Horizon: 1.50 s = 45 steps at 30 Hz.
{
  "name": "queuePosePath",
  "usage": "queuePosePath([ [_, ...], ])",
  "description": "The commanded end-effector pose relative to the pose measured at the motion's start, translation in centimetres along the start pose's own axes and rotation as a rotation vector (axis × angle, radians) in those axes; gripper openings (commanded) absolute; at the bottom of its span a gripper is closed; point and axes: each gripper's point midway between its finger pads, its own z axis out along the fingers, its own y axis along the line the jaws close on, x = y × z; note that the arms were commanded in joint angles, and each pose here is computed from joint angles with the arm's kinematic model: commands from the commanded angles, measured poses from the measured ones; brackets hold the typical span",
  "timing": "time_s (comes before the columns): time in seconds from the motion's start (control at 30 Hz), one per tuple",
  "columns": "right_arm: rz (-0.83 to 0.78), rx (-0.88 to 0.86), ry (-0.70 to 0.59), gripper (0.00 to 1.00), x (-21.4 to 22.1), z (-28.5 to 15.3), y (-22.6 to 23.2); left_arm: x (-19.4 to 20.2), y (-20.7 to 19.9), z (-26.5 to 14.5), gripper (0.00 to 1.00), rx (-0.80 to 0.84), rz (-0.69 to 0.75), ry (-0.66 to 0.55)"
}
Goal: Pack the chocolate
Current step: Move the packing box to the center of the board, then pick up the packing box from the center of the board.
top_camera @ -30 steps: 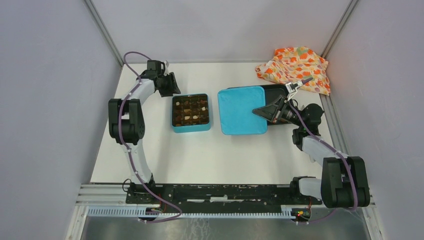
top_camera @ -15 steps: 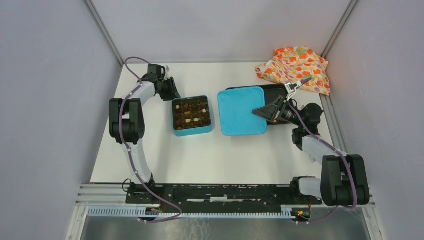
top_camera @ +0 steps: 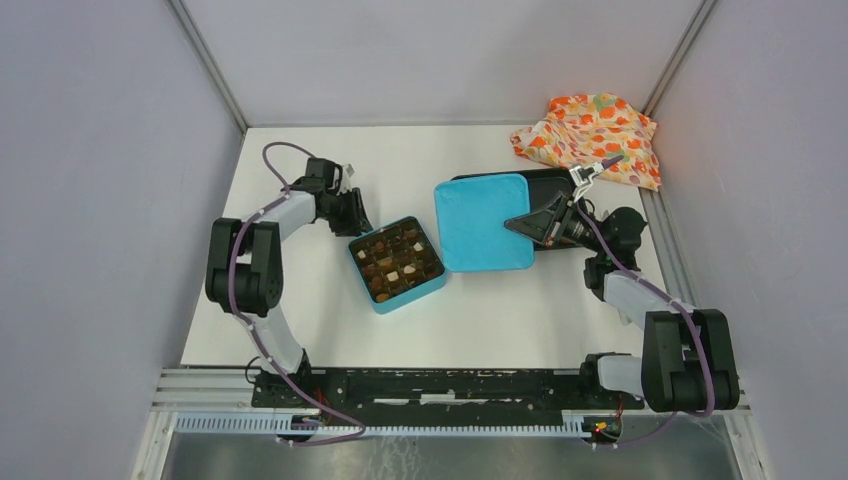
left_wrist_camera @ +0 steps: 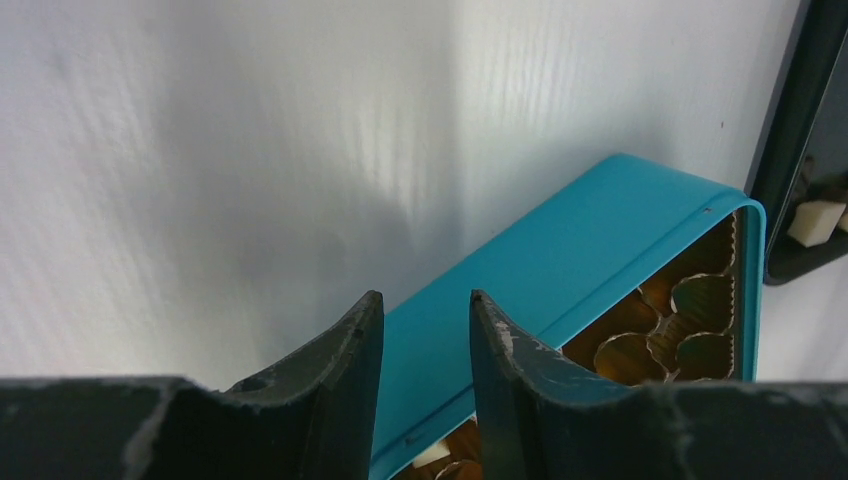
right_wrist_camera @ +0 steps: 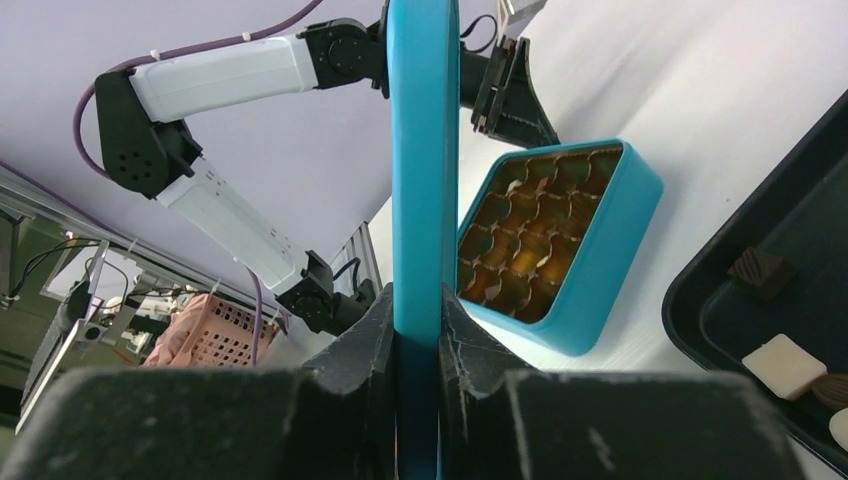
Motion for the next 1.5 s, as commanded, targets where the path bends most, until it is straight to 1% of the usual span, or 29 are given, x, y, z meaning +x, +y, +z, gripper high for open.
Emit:
queuePosePath([
  [0.0,-0.063,-0.044,-0.014,0.00,-0.3,0.2,1.1,2.4,-3.8,-0.4,0.43,0.078,0.014,0.029],
  [0.07,-0.061,-0.044,-0.010,0.00,-0.2,0.3,1.1,2.6,-4.2,-0.4,0.44,0.076,0.018,0.023],
  [0.13,-0.063,-0.044,-0.008,0.00,-0.1,0.4,1.0,1.8,-4.0,-1.1,0.45,0.040,0.018,-0.023],
  [0.23,-0.066,-0.046,-0.005,0.00,0.0,0.4,1.1,-0.8,-3.1,-3.5,0.53,-0.064,0.026,-0.151],
  [0.33,-0.079,-0.050,-0.003,0.00,0.0,0.4,1.2,-3.3,-2.3,-7.2,0.60,-0.170,0.029,-0.290],
  [0.4,-0.089,-0.055,0.002,0.00,0.0,0.5,1.3,-4.2,-1.8,-9.9,0.61,-0.223,0.010,-0.377],
  [0.47,-0.102,-0.066,0.009,0.00,0.1,0.6,1.7,-3.7,-2.1,-11.9,0.56,-0.221,-0.014,-0.417],
  [0.5,-0.108,-0.071,0.013,0.00,0.2,0.6,1.8,-3.0,-2.3,-12.4,0.52,-0.205,-0.027,-0.416],
  [0.53,-0.111,-0.077,0.018,0.00,0.3,0.7,2.0,-2.0,-2.5,-12.5,0.45,-0.188,-0.043,-0.389],
  [0.57,-0.115,-0.082,0.021,0.00,0.4,0.8,2.2,-0.5,-2.7,-12.3,0.36,-0.167,-0.060,-0.338],
  [0.6,-0.119,-0.088,0.027,0.00,0.5,0.9,2.3,1.0,-2.6,-11.9,0.29,-0.161,-0.084,-0.283],
  [0.67,-0.123,-0.091,0.034,0.00,0.8,1.0,2.4,4.2,-2.2,-11.3,0.22,-0.158,-0.129,-0.180],
  [0.73,-0.122,-0.087,0.039,0.00,0.9,1.1,2.2,7.1,-1.7,-11.2,0.17,-0.161,-0.170,-0.121],
  [0.8,-0.119,-0.088,0.043,0.00,1.0,1.2,2.2,9.0,-1.6,-11.8,0.17,-0.149,-0.203,-0.122],
  [0.97,-0.123,-0.088,0.049,0.00,1.0,1.2,2.1,10.9,-2.3,-12.8,0.17,-0.100,-0.250,-0.141],
  [1.03,-0.138,-0.100,0.063,0.00,1.0,1.2,2.4,10.8,-2.4,-13.2,0.17,-0.094,-0.240,-0.161],
  [1.13,-0.176,-0.121,0.094,0.00,0.7,1.2,3.1,9.2,-3.2,-14.6,0.17,-0.060,-0.184,-0.244],
  [1.17,-0.186,-0.124,0.102,0.00,0.6,1.2,3.2,8.5,-3.8,-15.3,0.19,-0.033,-0.160,-0.280],
  [1.23,-0.212,-0.132,0.115,0.00,0.4,1.3,3.5,7.6,-4.8,-16.7,0.28,0.018,-0.114,-0.349],
  [1.27,-0.219,-0.131,0.121,0.00,0.3,1.4,3.4,7.5,-5.1,-17.3,0.33,0.033,-0.101,-0.378],
  [1.3,-0.216,-0.125,0.133,0.00,0.2,1.5,3.2,7.5,-5.2,-17.7,0.37,0.043,-0.099,-0.399],
  [1.37,-0.205,-0.115,0.150,0.00,-0.2,1.9,2.6,8.4,-5.4,-17.6,0.41,0.078,-0.120,-0.411],
  [1.43,-0.200,-0.111,0.161,0.00,-1.2,2.5,2.3,9.6,-5.4,-16.7,0.41,0.110,-0.180,-0.386],
  [1.47,-0.195,-0.108,0.166,0.00,-1.6,2.7,2.1,10.2,-5.5,-16.1,0.43,0.135,-0.218,-0.362],
])
